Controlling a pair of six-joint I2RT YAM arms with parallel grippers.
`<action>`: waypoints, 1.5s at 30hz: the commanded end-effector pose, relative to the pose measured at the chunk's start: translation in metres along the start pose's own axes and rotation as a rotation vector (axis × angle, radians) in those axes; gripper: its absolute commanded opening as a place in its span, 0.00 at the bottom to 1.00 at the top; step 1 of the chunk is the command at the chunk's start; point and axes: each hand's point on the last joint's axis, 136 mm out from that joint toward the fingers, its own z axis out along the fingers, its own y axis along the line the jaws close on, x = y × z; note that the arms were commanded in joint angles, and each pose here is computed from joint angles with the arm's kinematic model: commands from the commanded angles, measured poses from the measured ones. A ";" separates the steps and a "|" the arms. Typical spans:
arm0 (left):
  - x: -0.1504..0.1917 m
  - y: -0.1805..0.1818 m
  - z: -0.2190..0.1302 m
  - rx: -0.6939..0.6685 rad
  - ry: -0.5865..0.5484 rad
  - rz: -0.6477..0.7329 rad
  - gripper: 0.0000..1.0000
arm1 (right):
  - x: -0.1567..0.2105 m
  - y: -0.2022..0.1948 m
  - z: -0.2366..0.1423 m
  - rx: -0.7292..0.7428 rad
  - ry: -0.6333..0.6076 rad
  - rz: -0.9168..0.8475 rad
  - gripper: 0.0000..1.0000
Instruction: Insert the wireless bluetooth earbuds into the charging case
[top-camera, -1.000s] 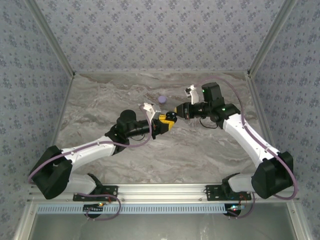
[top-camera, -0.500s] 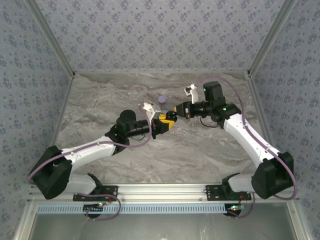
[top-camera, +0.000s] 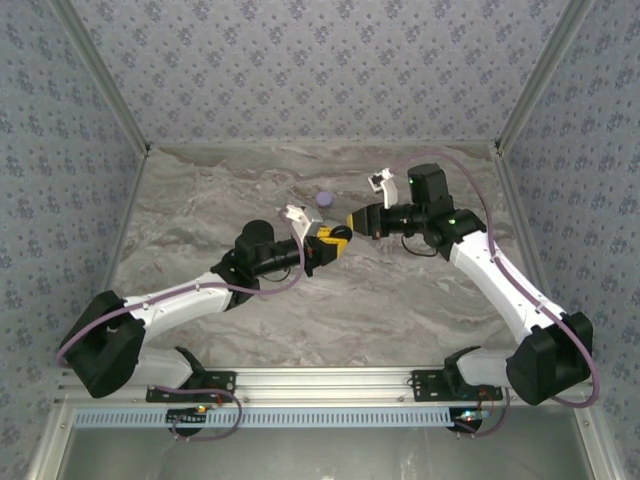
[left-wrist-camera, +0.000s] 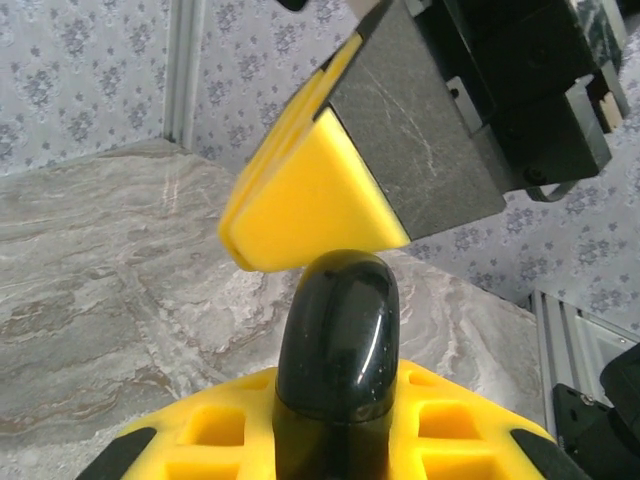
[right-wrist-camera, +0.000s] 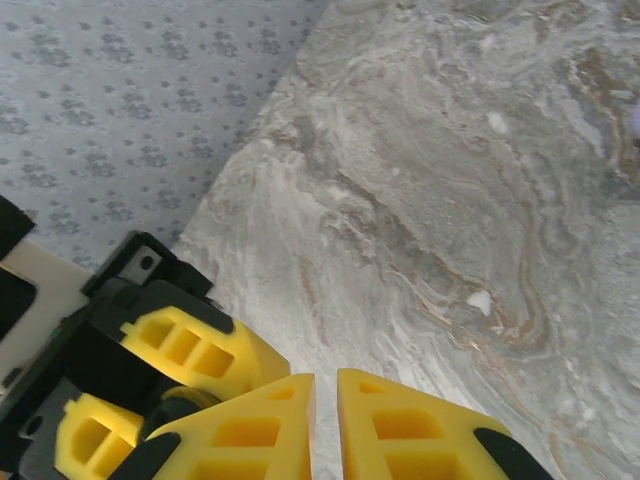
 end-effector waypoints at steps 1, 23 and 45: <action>-0.009 0.011 0.003 -0.066 -0.009 -0.001 0.20 | -0.001 -0.022 -0.008 0.165 -0.014 0.001 0.17; 0.040 0.126 -0.019 -0.557 0.173 -0.409 0.25 | 0.024 -0.098 -0.021 0.519 0.018 0.097 0.17; 0.119 0.200 0.005 -0.599 0.423 -0.739 0.26 | 0.032 -0.104 -0.021 0.532 0.042 0.110 0.18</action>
